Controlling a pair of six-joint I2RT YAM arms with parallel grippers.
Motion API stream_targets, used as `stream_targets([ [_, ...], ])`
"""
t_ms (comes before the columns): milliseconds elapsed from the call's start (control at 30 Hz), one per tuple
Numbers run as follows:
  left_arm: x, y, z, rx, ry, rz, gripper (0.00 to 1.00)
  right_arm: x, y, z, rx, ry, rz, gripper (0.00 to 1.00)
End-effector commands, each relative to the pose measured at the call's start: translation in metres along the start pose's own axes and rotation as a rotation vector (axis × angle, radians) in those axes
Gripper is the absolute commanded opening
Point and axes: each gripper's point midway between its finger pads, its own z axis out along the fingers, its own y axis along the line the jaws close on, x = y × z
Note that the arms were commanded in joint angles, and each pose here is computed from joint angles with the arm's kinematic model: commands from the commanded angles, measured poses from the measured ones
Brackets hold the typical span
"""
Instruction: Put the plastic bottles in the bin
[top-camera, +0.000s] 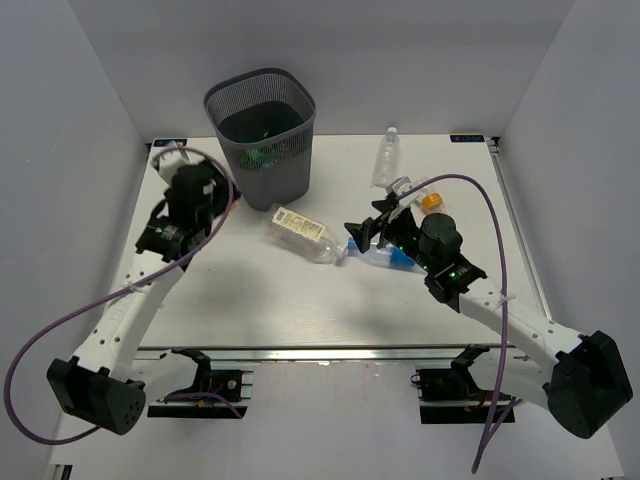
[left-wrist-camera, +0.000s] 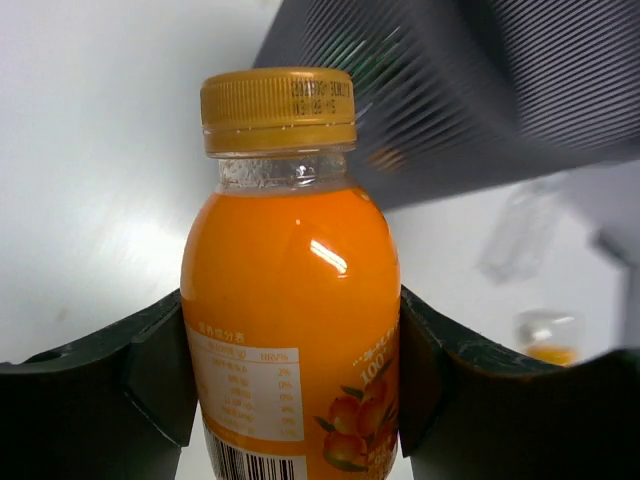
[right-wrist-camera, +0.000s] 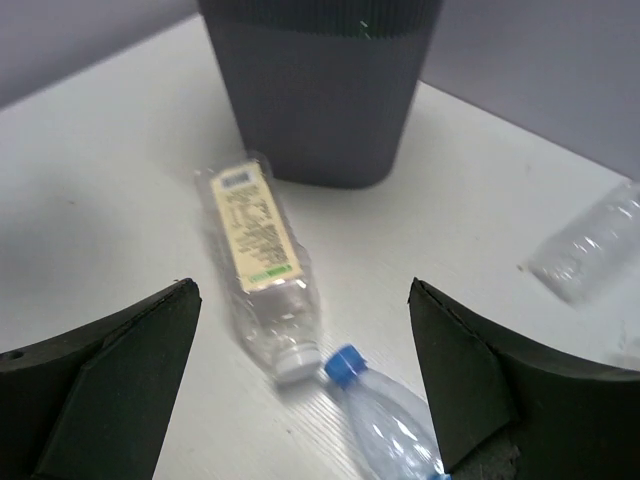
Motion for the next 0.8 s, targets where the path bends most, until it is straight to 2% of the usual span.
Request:
stream_targets([
  [0,-0.089,-0.048,-0.031,0.129,-0.224,0.012,0.42,0.000,-0.028,-0.001,0.095,0.071,-0.069,0.89],
  [67,-0.110,-0.073,-0.025,0.171,-0.273,0.035,0.42,0.000,-0.042,-0.004,0.127,0.092,-0.119,0.89],
  [100,-0.137,-0.101,-0.015,0.200,-0.328,0.077,0.42,0.008,-0.049,-0.010,0.104,0.140,-0.187,0.89],
  [133,-0.137,-0.102,-0.015,0.200,-0.329,0.077,0.42,0.012,-0.049,-0.012,0.102,0.158,-0.184,0.89],
  [167,-0.161,-0.119,-0.023,0.233,-0.379,0.074,0.43,0.014,-0.052,-0.013,0.081,0.169,-0.199,0.89],
  [200,-0.156,-0.131,0.003,0.218,-0.360,0.129,0.43,0.014,-0.053,-0.016,0.071,0.178,-0.211,0.89],
  [233,-0.161,-0.140,0.011,0.218,-0.367,0.144,0.43,0.016,-0.054,-0.016,0.060,0.186,-0.228,0.89],
  [267,-0.184,-0.158,0.002,0.252,-0.411,0.132,0.43,0.020,-0.056,-0.018,0.054,0.204,-0.227,0.89],
  [300,-0.174,-0.163,0.033,0.214,-0.384,0.171,0.44,0.024,-0.057,-0.019,0.054,0.219,-0.229,0.89],
  [367,-0.194,-0.178,0.040,0.207,-0.431,0.174,0.46,0.038,-0.060,-0.021,0.034,0.261,-0.267,0.89],
  [400,-0.180,-0.181,0.071,0.176,-0.400,0.200,0.47,0.047,-0.059,-0.022,0.001,0.286,-0.290,0.89],
  [433,-0.182,-0.184,0.080,0.157,-0.407,0.198,0.47,0.057,-0.054,-0.024,-0.058,0.316,-0.330,0.89],
  [467,-0.175,-0.185,0.092,0.141,-0.380,0.221,0.49,0.065,-0.050,-0.025,-0.149,0.331,-0.438,0.89],
  [500,-0.178,-0.196,0.105,0.146,-0.384,0.217,0.66,0.082,-0.051,-0.026,-0.187,0.380,-0.464,0.89],
  [567,-0.178,-0.201,0.114,0.134,-0.373,0.215,0.81,0.091,-0.062,-0.022,-0.238,0.422,-0.524,0.89],
  [633,-0.184,-0.208,0.114,0.154,-0.396,0.206,0.98,0.104,-0.064,-0.030,-0.282,0.514,-0.499,0.89],
  [667,-0.189,-0.212,0.112,0.171,-0.420,0.191,0.98,0.099,-0.067,-0.028,-0.287,0.524,-0.503,0.89],
  [767,-0.194,-0.212,0.102,0.190,-0.438,0.178,0.98,0.127,-0.076,-0.035,-0.274,0.606,-0.498,0.89],
])
